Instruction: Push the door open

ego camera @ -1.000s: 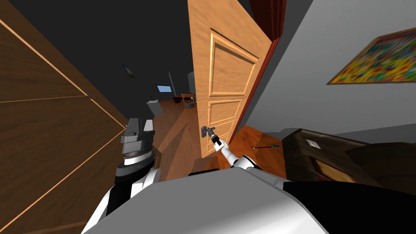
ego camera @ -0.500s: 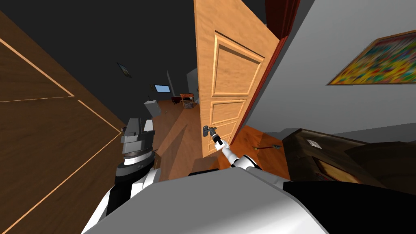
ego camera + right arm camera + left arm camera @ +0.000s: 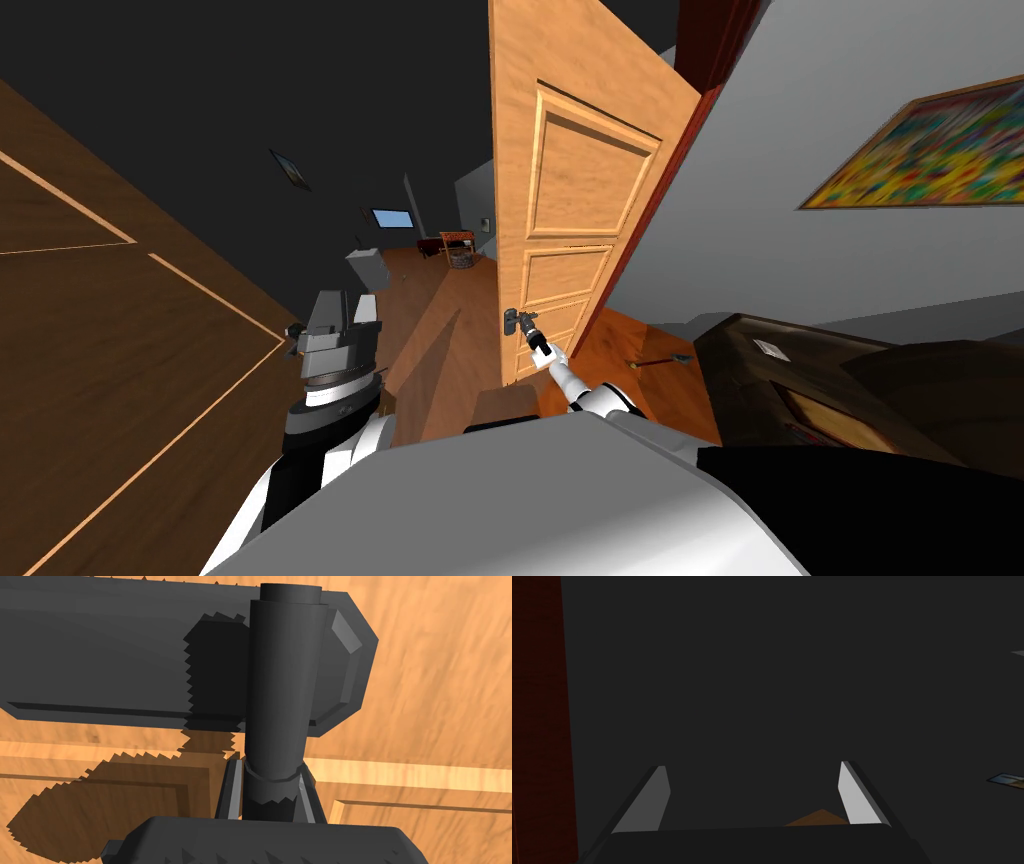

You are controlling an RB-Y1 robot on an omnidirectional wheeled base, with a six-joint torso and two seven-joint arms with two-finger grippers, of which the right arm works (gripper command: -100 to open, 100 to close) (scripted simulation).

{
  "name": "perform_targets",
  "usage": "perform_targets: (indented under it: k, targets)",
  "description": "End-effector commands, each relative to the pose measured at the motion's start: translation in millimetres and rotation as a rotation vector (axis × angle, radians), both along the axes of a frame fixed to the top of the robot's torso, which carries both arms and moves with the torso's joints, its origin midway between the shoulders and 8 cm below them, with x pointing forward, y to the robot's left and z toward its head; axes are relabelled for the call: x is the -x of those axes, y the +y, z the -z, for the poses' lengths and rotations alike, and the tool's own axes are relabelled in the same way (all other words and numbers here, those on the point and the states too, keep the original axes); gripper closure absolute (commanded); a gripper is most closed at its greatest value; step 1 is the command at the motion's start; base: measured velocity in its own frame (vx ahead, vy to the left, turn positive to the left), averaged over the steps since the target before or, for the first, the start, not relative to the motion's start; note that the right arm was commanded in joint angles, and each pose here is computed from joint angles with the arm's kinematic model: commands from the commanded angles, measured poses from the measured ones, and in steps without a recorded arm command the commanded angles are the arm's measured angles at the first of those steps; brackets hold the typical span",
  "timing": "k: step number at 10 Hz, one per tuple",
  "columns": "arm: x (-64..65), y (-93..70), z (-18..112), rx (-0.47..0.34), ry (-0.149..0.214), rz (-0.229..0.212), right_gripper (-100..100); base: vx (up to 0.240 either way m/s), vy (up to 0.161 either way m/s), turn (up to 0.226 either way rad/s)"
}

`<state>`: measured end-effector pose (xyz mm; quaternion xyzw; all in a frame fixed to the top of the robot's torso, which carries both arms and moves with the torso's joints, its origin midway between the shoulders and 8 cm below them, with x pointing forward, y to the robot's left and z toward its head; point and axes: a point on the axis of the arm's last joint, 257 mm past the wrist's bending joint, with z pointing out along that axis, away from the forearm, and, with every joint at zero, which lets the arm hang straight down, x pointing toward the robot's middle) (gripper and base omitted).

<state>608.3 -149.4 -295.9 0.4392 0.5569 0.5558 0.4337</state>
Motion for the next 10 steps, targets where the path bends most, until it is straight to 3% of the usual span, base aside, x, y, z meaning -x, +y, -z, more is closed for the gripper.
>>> perform_targets:
  k: [1, 10]
  targets:
    - [-4.3, -19.9, -5.3, 0.004, -0.013, 0.037, 100, 0.138, 0.137, -0.071]
    - [-8.1, -57.5, -3.3, 0.004, -0.007, 0.118, 100, 0.109, 0.131, -0.051]
